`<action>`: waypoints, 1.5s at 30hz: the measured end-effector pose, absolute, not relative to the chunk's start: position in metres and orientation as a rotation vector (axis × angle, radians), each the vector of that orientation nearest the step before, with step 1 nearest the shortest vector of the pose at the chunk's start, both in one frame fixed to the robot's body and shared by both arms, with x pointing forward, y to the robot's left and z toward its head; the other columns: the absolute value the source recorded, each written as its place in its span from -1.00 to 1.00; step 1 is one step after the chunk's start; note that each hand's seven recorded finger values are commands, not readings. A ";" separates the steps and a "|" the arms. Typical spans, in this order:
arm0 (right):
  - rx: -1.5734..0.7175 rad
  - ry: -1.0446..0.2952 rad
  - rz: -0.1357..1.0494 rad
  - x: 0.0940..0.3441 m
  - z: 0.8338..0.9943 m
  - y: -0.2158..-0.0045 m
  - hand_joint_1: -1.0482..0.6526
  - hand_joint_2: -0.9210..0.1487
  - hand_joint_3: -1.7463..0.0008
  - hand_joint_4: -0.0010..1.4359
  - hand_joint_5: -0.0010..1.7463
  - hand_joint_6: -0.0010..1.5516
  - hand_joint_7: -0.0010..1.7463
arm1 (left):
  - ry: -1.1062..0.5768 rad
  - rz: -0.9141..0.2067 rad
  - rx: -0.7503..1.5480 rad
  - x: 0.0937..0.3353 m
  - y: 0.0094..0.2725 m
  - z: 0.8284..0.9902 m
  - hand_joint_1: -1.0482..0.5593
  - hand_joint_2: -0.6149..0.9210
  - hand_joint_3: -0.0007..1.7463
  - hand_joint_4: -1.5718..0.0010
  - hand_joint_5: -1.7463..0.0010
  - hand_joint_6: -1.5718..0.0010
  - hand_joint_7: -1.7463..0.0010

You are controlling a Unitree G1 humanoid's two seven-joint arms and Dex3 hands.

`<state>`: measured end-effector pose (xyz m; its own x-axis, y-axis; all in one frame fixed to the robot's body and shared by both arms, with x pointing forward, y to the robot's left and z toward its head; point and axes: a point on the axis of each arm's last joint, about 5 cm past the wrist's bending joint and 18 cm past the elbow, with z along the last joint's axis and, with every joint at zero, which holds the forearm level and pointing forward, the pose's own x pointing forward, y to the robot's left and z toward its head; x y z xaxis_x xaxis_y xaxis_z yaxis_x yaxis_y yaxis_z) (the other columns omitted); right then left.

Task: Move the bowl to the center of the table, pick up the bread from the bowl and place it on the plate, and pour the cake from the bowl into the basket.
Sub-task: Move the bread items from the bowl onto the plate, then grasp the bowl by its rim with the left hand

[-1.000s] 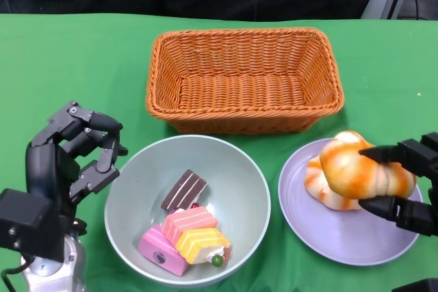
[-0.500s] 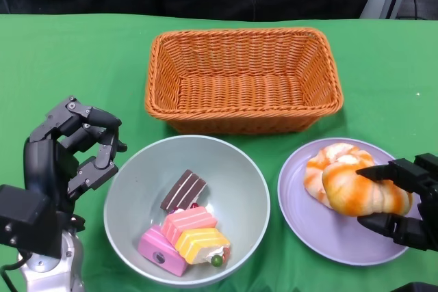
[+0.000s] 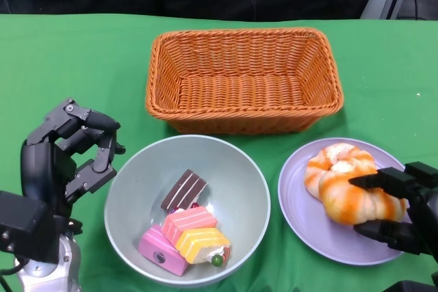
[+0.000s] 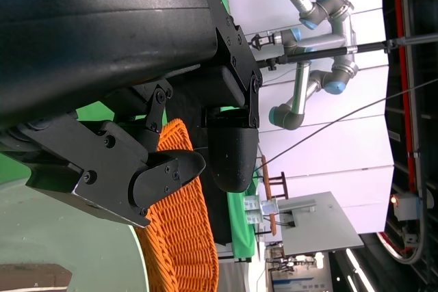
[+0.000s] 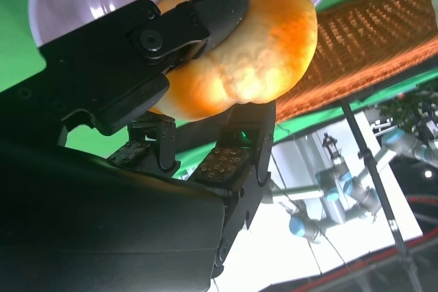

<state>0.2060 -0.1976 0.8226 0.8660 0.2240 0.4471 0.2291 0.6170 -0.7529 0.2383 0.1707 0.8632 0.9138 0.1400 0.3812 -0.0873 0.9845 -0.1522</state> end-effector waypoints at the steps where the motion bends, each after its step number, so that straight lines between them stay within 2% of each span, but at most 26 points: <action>1: -0.921 -0.539 0.001 0.206 0.822 -0.198 0.08 -0.82 0.93 0.30 0.24 0.41 -0.52 | -0.402 0.119 -0.134 0.238 0.171 0.863 0.24 0.61 0.03 -0.01 -0.72 -0.03 -0.47; 12: -0.933 -0.492 0.046 0.204 0.818 -0.197 0.15 -0.86 0.97 0.28 0.22 0.46 -0.66 | -0.401 0.123 -0.131 0.238 0.171 0.864 0.24 0.63 0.02 -0.02 -0.72 -0.02 -0.50; 18: -0.940 -0.476 0.058 0.204 0.818 -0.196 0.15 -0.89 0.98 0.35 0.09 0.51 -0.76 | -0.400 0.124 -0.134 0.238 0.170 0.864 0.26 0.62 0.06 -0.02 -0.72 -0.02 -0.49; 20: -0.945 -0.467 0.069 0.205 0.818 -0.195 0.14 -0.91 0.98 0.31 0.06 0.46 -0.81 | -0.400 0.124 -0.134 0.238 0.170 0.864 0.26 0.60 0.07 -0.03 -0.72 -0.02 -0.49; 21: -0.949 -0.464 0.074 0.205 0.819 -0.195 0.14 -0.91 0.98 0.27 -0.01 0.38 -0.87 | -0.399 0.126 -0.134 0.238 0.170 0.864 0.25 0.60 0.07 -0.03 -0.72 -0.02 -0.49; 22: -0.956 -0.460 0.083 0.206 0.819 -0.195 0.13 -0.91 0.99 0.26 -0.18 0.31 -0.93 | -0.399 0.128 -0.136 0.238 0.170 0.864 0.25 0.59 0.07 -0.03 -0.72 -0.02 -0.49; 23: -0.968 -0.453 0.094 0.206 0.820 -0.196 0.09 -0.91 0.99 0.18 -0.53 0.16 -0.97 | -0.399 0.128 -0.137 0.238 0.170 0.864 0.25 0.59 0.07 -0.02 -0.73 -0.02 -0.48; 25: -1.007 -0.431 0.124 0.206 0.823 -0.198 0.04 -0.89 1.00 0.07 -0.82 0.00 -0.99 | -0.399 0.131 -0.141 0.238 0.170 0.864 0.24 0.59 0.06 -0.02 -0.73 -0.02 -0.48; 28: -1.058 -0.388 0.172 0.203 0.824 -0.200 -0.02 -0.87 1.00 -0.06 -0.95 -0.12 -1.00 | -0.399 0.132 -0.142 0.238 0.170 0.864 0.25 0.60 0.05 -0.02 -0.74 -0.03 -0.48; 34: -1.100 -0.354 0.211 0.200 0.826 -0.200 -0.09 -0.86 1.00 -0.12 -0.99 -0.22 -1.00 | -0.398 0.129 -0.137 0.238 0.170 0.864 0.26 0.62 0.04 -0.02 -0.73 -0.03 -0.47; 40: -1.132 -0.343 0.226 0.199 0.830 -0.200 -0.32 -0.88 0.99 -0.22 -1.00 -0.30 -1.00 | -0.396 0.130 -0.138 0.238 0.169 0.864 0.27 0.61 0.06 -0.03 -0.73 -0.03 -0.48; 43: -1.138 -0.350 0.214 0.198 0.829 -0.199 -0.40 -0.89 1.00 -0.19 -0.99 -0.24 -0.98 | -0.394 0.130 -0.139 0.238 0.169 0.863 0.25 0.62 0.03 -0.02 -0.73 -0.03 -0.47; 45: -1.134 -0.364 0.187 0.196 0.827 -0.200 -0.42 -0.90 0.99 -0.13 -0.96 -0.12 -0.94 | -0.392 0.129 -0.138 0.238 0.169 0.863 0.25 0.63 0.01 -0.01 -0.73 -0.02 -0.47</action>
<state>0.1964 -0.1998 0.8274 0.9259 0.3272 0.1888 0.0381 0.4162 -0.9085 0.2380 0.1691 0.8629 0.9162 0.1519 0.3709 -0.0986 0.9824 -0.1588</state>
